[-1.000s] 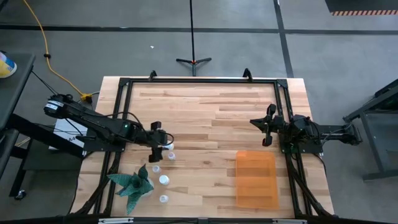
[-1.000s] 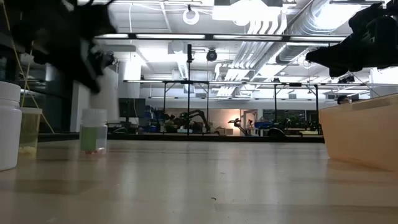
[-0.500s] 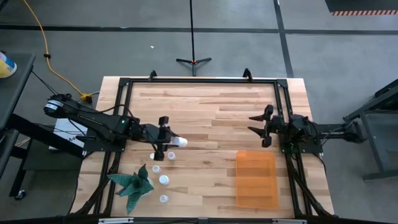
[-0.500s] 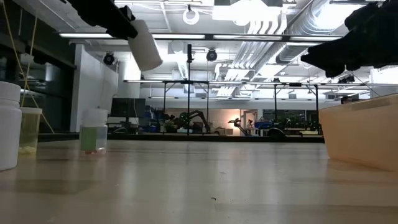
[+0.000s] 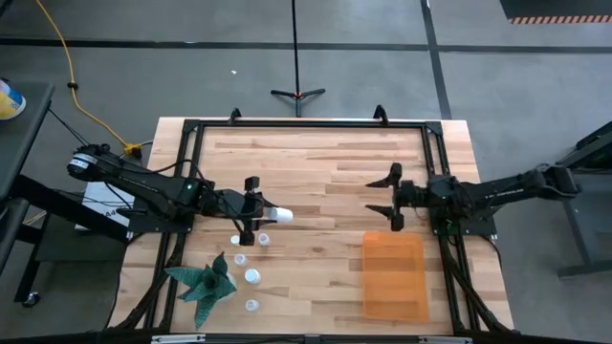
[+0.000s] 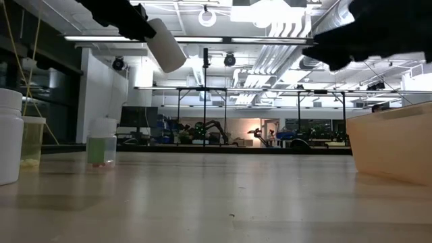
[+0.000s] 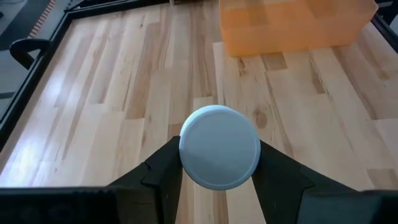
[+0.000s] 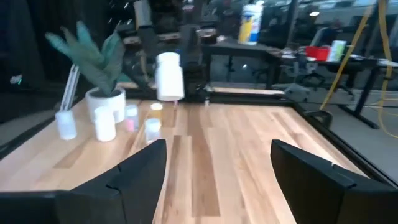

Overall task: Pick and place pill bottles into a basket
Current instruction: Put the top white medicine bottle into the orange bin

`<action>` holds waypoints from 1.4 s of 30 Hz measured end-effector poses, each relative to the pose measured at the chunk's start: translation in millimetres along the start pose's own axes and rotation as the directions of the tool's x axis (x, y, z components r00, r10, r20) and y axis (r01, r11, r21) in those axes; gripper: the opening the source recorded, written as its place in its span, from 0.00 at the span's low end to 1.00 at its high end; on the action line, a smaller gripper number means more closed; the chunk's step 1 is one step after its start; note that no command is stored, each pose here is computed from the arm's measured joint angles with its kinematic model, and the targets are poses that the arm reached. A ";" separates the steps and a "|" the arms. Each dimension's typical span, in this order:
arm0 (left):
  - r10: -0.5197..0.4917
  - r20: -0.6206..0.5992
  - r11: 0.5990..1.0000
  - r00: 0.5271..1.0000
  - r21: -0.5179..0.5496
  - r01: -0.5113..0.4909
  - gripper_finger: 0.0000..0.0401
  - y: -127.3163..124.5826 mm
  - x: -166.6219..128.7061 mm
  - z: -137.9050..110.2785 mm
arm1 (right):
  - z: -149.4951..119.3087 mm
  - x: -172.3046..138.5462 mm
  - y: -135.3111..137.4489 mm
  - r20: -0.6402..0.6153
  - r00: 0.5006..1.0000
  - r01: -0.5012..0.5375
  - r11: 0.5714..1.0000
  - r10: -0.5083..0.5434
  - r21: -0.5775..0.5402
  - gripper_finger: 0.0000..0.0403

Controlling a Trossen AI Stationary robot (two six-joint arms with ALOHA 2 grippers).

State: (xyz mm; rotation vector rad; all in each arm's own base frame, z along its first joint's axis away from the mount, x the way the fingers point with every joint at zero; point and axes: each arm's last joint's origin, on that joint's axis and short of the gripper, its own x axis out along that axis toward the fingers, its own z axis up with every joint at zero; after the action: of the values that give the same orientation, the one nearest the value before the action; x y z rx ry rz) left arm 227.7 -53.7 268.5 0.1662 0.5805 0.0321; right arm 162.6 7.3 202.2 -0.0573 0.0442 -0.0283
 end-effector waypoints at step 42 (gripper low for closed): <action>0.057 0.041 0.998 0.998 -0.007 -0.057 0.50 1.7 0.0 4.1 | 68.5 221.9 32.3 -0.371 0.918 -0.199 0.971 0.138 -0.131 0.69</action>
State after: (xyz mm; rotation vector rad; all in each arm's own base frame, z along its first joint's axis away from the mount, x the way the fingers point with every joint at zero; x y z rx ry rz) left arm 229.9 -52.7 272.2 0.1777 0.5347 0.0852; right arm 388.2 36.8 259.1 -0.2159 0.4198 0.1396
